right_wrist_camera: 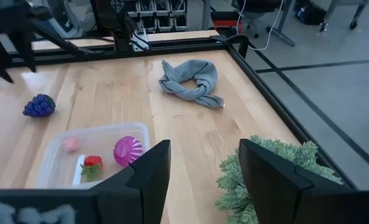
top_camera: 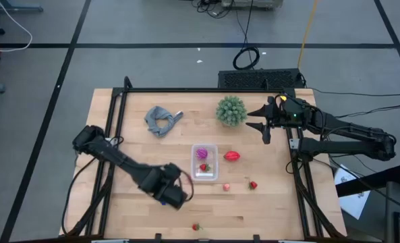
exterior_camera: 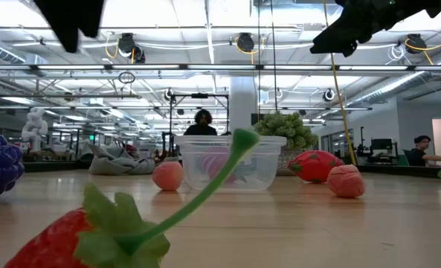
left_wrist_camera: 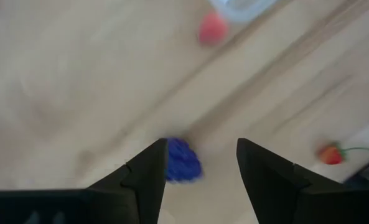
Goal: Pick and placing Produce into tupperware
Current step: Put the grape into the transparent bin
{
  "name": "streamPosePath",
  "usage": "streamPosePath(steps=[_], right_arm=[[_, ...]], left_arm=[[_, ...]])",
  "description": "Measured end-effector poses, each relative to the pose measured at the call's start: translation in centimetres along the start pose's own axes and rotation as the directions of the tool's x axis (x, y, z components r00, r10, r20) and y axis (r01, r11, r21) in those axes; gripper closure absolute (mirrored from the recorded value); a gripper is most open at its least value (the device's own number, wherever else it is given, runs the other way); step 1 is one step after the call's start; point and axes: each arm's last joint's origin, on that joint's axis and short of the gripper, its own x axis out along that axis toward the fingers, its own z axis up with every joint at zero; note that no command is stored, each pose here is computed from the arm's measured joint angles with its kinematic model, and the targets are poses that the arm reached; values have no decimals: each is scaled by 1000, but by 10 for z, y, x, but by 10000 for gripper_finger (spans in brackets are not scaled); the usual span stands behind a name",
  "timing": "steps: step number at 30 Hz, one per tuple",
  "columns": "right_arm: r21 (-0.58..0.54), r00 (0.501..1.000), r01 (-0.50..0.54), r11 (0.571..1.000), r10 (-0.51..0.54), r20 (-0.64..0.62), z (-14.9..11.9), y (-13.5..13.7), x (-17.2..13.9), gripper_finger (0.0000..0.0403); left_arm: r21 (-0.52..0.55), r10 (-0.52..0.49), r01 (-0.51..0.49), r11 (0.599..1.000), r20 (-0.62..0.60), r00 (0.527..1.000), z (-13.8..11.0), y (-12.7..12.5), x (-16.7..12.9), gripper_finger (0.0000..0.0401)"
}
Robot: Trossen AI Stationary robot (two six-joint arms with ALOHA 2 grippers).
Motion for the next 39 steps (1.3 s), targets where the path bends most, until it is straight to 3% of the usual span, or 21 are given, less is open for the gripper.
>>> streamPosePath(steps=[4,7,14,17,22,34,39], right_arm=[[-39,1000,0,999,0,0,0,0,0,220],[-55,1000,-1,998,1,-5,-1,0,0,220],[-11,1000,-1,1000,1,-5,0,0,0,220],[13,1000,0,1000,0,-4,0,0,0,220],[66,1000,0,998,1,-11,-1,0,0,220],[70,1000,-1,998,2,-13,-1,0,0,220],[69,1000,-1,998,2,-13,-1,0,0,220]], left_arm=[[-218,-3,2,976,-7,1000,-24,-5,1,208],[-362,-8,3,932,-15,1000,-38,-7,2,203],[-545,21,-32,838,-25,999,-59,-12,13,209],[-571,52,-64,818,-38,998,-60,-13,18,216],[-567,71,-75,820,-30,997,-59,-15,25,227],[-484,78,-58,873,21,997,-57,-16,29,229],[-539,79,-55,841,22,997,-56,-16,29,226]])
